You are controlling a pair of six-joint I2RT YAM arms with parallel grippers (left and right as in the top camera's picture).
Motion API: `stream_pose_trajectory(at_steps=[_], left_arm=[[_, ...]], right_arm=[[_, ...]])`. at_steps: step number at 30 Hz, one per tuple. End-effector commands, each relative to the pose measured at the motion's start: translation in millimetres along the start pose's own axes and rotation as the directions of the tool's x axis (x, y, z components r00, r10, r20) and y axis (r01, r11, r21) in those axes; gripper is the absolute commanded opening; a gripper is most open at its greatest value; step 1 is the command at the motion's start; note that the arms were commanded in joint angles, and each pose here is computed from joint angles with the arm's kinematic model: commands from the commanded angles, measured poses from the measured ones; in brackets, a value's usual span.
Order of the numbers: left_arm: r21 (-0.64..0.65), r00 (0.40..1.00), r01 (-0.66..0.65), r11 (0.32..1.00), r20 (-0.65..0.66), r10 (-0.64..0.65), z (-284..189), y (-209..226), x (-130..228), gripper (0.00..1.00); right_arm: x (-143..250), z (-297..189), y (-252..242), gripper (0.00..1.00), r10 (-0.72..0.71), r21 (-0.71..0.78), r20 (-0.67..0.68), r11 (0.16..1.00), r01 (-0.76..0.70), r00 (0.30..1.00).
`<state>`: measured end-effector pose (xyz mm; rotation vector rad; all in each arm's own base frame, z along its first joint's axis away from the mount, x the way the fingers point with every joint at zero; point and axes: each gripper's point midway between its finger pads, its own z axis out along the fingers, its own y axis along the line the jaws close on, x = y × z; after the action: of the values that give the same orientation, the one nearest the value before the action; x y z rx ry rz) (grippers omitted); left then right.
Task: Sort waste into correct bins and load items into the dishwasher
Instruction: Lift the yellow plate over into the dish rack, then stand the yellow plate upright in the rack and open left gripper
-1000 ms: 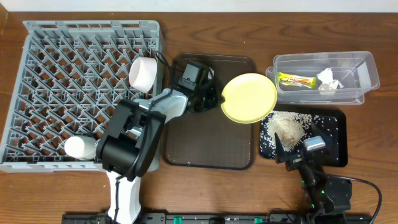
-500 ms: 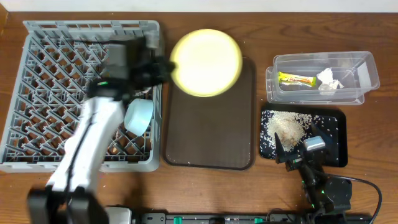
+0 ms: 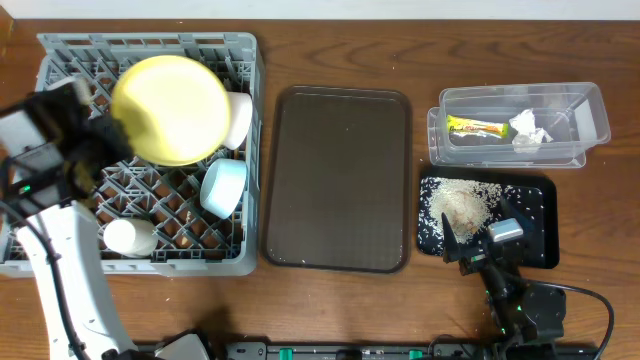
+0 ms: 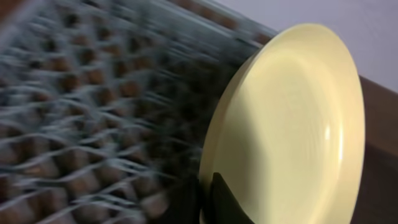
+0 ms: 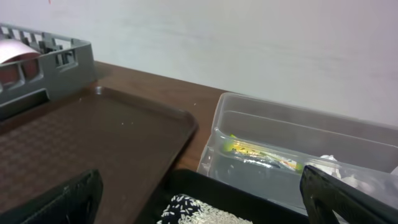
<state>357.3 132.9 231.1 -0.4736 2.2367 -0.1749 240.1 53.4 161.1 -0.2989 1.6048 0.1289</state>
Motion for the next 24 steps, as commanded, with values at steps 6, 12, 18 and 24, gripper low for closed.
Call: stream_pose_trajectory(at_steps=[6, 12, 18, 24], left_arm=[[-0.197, 0.981, -0.165, 0.966, 0.069, 0.182, -14.7, 45.3, -23.7, 0.07], [-0.251, 0.969, -0.197, 0.948, 0.095, 0.227, -16.3, 51.3, -34.9, 0.07], [-0.225, 0.96, -0.255, 0.941, 0.059, 0.274, -9.6, 40.4, -28.1, 0.07], [-0.274, 0.939, -0.334, 0.902, -0.014, 0.344, 2.4, 36.0, -19.6, 0.07]], right_arm=[[0.5, -0.2, -0.5, 0.99, 0.012, 0.001, 0.002, 1.0, -0.012, 1.0], [0.5, -0.2, -0.5, 0.99, 0.012, 0.001, 0.002, 1.0, -0.012, 1.0], [0.5, -0.2, -0.5, 0.99, 0.012, 0.001, 0.002, 1.0, -0.012, 1.0], [0.5, -0.2, -0.5, 0.99, 0.012, 0.001, 0.002, 1.0, -0.012, 1.0]])
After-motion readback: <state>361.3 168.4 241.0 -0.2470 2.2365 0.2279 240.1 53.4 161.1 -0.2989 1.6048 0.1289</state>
